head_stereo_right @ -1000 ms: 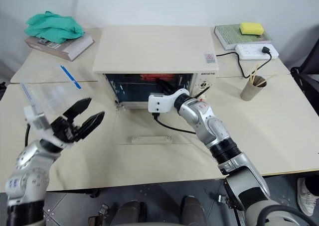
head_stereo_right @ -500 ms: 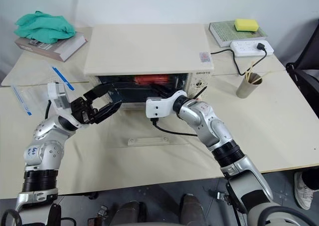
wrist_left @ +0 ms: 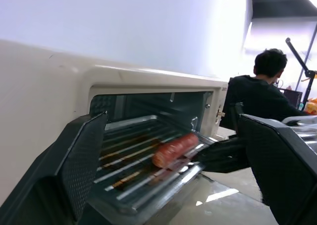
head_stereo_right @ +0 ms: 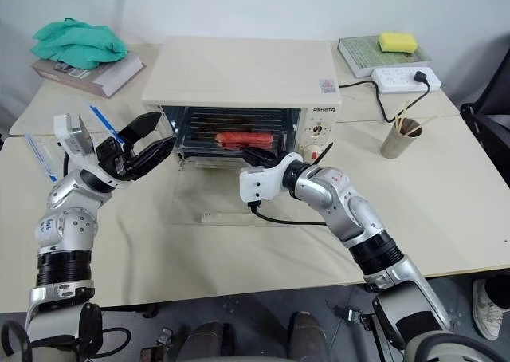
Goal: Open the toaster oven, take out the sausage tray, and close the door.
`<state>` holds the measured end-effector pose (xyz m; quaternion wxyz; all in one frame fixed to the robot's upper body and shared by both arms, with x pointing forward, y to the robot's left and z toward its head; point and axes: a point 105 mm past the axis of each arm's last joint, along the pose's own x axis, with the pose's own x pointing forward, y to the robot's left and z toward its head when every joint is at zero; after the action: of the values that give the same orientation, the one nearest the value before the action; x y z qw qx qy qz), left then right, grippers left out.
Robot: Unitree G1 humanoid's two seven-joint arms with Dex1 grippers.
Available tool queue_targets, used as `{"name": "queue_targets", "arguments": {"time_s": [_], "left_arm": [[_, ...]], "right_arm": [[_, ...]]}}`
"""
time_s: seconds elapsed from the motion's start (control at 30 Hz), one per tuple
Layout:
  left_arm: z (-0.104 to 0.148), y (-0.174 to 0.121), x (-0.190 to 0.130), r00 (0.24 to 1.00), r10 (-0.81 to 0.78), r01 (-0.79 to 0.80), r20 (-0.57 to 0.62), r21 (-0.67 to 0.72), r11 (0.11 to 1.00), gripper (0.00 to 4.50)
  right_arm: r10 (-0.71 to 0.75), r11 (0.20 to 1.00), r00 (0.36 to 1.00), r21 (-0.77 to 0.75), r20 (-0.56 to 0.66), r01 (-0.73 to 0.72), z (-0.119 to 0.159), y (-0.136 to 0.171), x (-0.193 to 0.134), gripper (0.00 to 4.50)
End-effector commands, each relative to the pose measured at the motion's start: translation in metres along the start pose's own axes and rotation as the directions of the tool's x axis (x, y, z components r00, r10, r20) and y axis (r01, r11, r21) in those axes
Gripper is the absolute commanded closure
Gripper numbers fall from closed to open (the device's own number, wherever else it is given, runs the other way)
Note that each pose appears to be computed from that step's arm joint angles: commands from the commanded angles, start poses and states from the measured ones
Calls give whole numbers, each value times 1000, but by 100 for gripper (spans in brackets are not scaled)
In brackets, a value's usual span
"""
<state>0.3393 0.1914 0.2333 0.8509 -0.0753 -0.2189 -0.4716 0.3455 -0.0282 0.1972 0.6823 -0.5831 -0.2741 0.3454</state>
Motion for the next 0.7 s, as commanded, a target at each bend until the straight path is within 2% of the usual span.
{"name": "queue_targets", "arguments": {"time_s": [0.03, 0.47, 0.57, 0.7], "left_arm": [[9, 10, -2, 999, 37, -37, 13, 33, 999, 0], [5, 6, -7, 1000, 29, -30, -5, -22, 999, 0], [3, 4, -14, 999, 50, -51, -21, -38, 998, 0], [2, 1, -21, 996, 80, -82, -37, -69, 994, 0]], "right_arm": [[-10, 1000, 999, -1, 40, 10, 10, -2, -14, 450], [20, 1000, 1000, 9, 11, -20, 16, 13, -54, 450], [14, 1000, 998, 7, 57, -14, 28, 13, -61, 450], [8, 1000, 998, 6, 57, -8, 30, 12, -67, 450]]}}
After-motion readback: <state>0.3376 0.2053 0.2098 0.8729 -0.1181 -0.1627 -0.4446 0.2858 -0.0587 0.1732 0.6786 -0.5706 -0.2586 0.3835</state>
